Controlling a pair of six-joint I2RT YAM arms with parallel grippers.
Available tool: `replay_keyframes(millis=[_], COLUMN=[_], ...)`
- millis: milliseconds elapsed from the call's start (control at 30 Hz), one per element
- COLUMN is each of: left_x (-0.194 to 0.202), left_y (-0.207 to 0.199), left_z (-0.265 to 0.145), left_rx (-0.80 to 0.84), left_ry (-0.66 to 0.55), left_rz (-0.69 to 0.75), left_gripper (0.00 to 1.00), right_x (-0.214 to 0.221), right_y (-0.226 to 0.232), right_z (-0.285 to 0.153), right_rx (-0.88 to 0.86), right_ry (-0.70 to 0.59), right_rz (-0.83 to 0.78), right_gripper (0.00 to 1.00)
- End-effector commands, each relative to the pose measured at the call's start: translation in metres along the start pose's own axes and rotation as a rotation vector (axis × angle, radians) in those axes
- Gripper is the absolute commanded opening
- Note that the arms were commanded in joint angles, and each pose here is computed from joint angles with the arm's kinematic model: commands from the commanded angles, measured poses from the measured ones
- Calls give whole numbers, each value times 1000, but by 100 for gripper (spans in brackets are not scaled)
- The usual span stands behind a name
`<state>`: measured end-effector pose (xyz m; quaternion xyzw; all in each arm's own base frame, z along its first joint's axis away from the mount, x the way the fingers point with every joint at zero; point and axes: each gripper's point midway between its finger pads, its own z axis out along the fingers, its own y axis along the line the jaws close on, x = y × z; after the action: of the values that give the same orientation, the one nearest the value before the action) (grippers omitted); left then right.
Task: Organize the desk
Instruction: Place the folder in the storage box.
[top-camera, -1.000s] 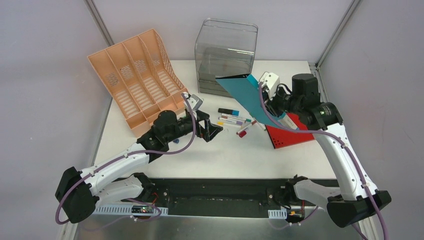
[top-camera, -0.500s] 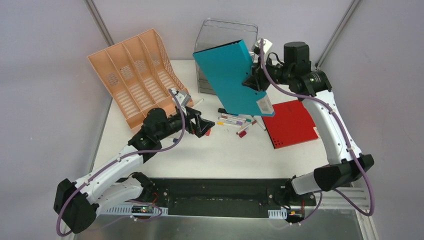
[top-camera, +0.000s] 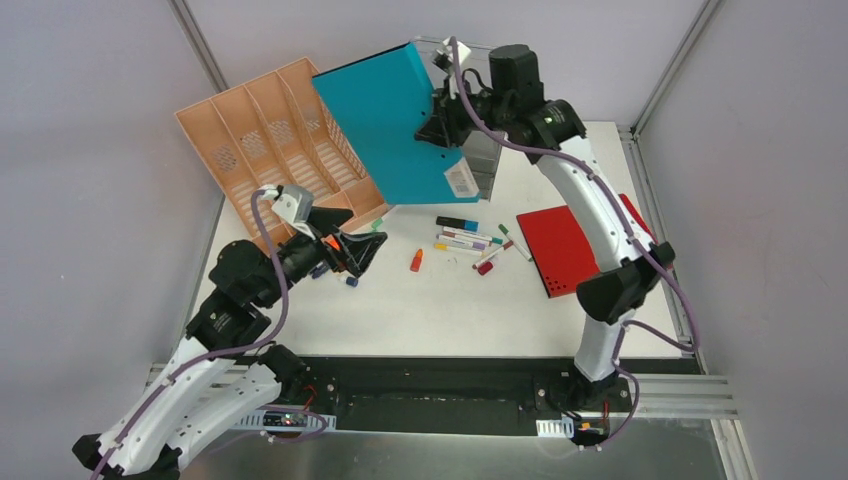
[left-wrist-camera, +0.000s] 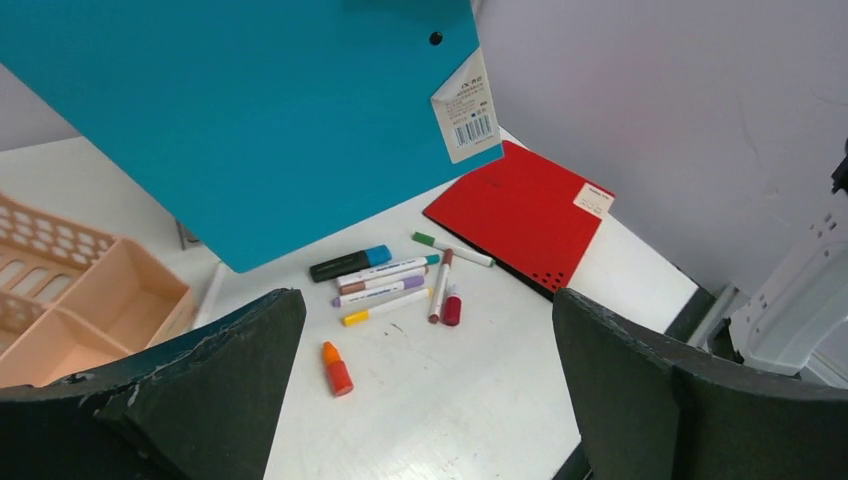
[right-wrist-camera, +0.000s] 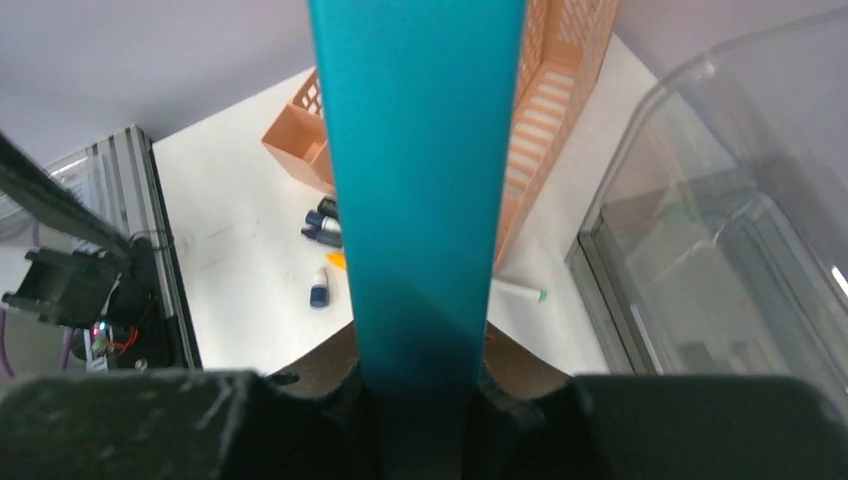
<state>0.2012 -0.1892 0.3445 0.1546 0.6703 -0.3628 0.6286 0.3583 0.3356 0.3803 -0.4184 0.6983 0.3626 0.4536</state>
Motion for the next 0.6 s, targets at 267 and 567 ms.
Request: replay_keyframes(millis=[267, 567], left_x=[1, -11], left_y=[36, 46], left_z=[-56, -93], left_rx=[-222, -307], left_ry=[-58, -86], left_rz=[-21, 40], left_gripper=[99, 99], right_x=[-128, -129], right_y=[-2, -4], right_z=[49, 120], right_rx=[-11, -11], right_ry=[-406, -541], right_rz=[-128, -167], right_gripper=[0, 0])
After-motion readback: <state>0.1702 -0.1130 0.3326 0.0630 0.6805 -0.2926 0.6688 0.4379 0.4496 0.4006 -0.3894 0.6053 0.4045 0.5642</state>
